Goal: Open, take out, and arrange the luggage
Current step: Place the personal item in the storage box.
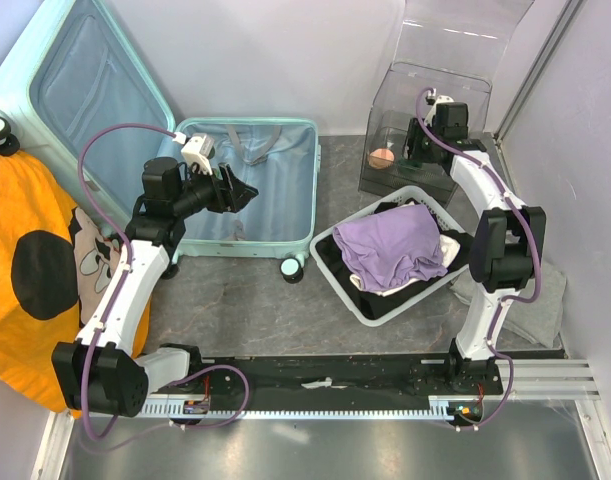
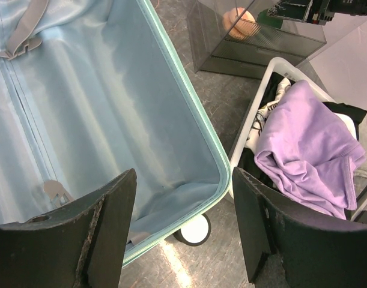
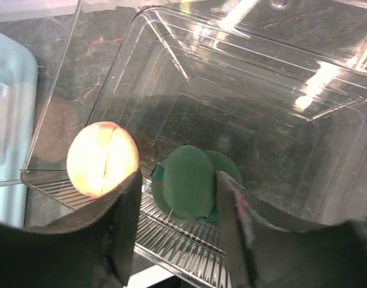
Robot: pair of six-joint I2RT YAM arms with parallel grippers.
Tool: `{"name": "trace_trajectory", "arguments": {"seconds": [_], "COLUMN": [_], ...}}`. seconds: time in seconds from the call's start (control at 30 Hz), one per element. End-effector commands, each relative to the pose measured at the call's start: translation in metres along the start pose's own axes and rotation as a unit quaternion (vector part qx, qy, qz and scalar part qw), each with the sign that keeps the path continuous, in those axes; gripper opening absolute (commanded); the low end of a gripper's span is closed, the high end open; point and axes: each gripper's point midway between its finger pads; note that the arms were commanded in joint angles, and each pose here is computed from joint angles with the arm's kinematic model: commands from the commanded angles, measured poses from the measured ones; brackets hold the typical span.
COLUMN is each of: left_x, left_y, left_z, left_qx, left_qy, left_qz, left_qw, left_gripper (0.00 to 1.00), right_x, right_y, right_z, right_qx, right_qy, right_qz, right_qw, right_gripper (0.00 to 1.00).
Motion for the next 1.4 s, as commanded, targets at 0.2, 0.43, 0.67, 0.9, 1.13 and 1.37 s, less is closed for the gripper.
{"name": "trace_trajectory", "arguments": {"seconds": [0.2, 0.43, 0.67, 0.9, 1.13, 1.37], "left_x": [0.010, 0.028, 0.049, 0.078, 0.093, 0.091], "left_y": [-0.009, 0.030, 0.107, 0.145, 0.224, 0.284], "left_z": [0.002, 0.007, -0.003, -0.075, -0.125, -0.145], "left_qx": [-0.014, 0.103, 0.331, 0.403, 0.507, 0.496], "left_qy": [-0.017, -0.077, -0.079, -0.057, -0.057, -0.082], "left_qz": [-0.008, 0.008, 0.057, 0.150, 0.122, 0.204], "left_qw": [1.000, 0.992, 0.938, 0.901, 0.851, 0.840], "left_gripper": [0.72, 0.79, 0.86, 0.90, 0.84, 0.56], "right_x": [0.036, 0.052, 0.068, 0.061, 0.061, 0.063], "right_y": [-0.019, -0.007, 0.022, 0.039, 0.050, 0.053], "right_z": [0.049, 0.087, 0.122, 0.125, 0.131, 0.139], "right_qx": [-0.060, -0.041, 0.023, 0.067, 0.097, 0.103], "right_qy": [-0.050, -0.110, -0.197, -0.211, -0.224, -0.238], "right_qz": [0.023, 0.004, -0.007, -0.013, -0.019, -0.014], "right_qw": [0.997, 0.993, 0.980, 0.975, 0.969, 0.966], "right_gripper": [0.70, 0.70, 0.71, 0.71, 0.71, 0.71]}}
Point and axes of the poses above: each gripper's point midway between its finger pads, its own z axis back along the fingers, its own y axis along the line the jaws close on, x = y × z, and after that the axes turned 15 degrees about z, right-handed
